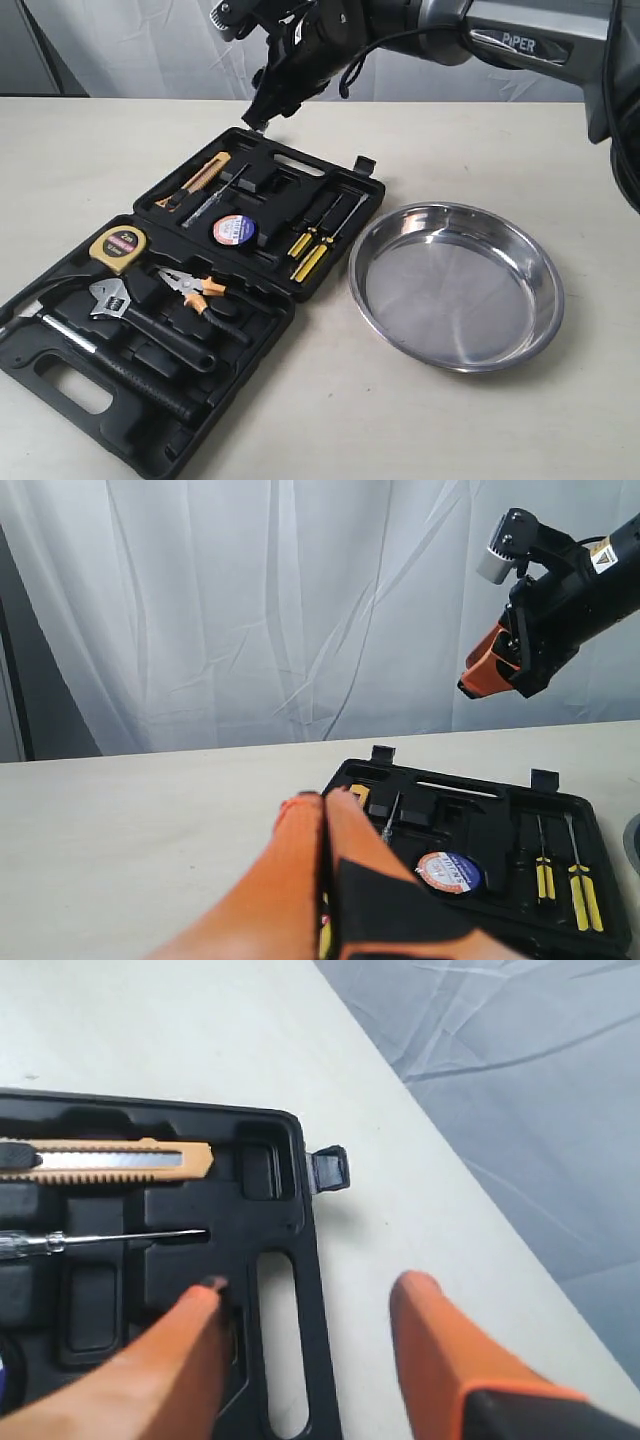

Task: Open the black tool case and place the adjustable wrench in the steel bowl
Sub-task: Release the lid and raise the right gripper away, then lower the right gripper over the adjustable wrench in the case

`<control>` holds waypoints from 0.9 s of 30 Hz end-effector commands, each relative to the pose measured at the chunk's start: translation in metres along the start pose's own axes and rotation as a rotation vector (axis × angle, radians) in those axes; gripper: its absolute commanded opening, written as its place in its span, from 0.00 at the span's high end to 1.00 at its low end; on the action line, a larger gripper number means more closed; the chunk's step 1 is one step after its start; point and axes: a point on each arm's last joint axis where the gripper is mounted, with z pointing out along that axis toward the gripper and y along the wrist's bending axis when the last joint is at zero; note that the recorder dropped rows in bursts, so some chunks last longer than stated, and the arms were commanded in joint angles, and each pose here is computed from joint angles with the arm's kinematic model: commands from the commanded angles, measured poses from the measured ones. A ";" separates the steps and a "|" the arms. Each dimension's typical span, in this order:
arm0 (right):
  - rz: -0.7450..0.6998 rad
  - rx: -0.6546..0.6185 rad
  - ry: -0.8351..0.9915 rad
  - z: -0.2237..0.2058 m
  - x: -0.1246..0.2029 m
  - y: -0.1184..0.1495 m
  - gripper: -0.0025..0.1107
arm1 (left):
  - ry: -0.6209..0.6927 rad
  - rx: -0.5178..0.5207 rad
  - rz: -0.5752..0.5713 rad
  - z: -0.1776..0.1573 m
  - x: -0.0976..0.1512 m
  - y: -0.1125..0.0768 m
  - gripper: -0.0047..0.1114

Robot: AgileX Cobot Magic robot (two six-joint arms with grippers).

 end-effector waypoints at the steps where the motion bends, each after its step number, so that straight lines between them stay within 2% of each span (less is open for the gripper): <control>1: 0.105 -0.025 -0.019 -0.020 -0.011 0.000 0.55 | -0.001 0.006 0.005 0.000 0.001 0.000 0.96; 2: 0.148 -0.063 -0.021 -0.025 -0.015 0.005 0.59 | -0.001 0.006 0.005 0.000 0.001 0.000 0.96; 4: 0.189 -0.161 -0.017 -0.032 -0.022 0.021 0.74 | -0.001 0.006 0.005 0.000 0.001 0.000 0.96; 6: 0.150 -0.287 -0.012 -0.034 -0.027 0.046 0.96 | -0.001 0.006 0.005 0.000 0.001 0.000 0.96; 7: 0.145 -0.350 -0.011 -0.033 -0.029 0.058 0.98 | -0.001 0.006 0.005 0.000 0.001 0.000 0.96; 10: 0.104 -0.486 -0.008 -0.025 -0.033 0.101 0.95 | -0.001 0.006 0.005 0.000 0.001 0.000 0.96; 15: 0.028 -0.531 0.003 0.001 -0.032 0.162 0.95 | -0.001 0.006 0.005 0.000 0.001 0.000 0.96; 22: -0.043 -0.605 0.017 0.024 -0.039 0.210 0.95 | -0.001 0.006 0.005 0.000 0.001 0.000 0.96; 27: -0.043 -0.597 -0.023 0.034 -0.048 0.216 0.95 | -0.001 0.006 0.005 0.000 0.001 0.000 0.96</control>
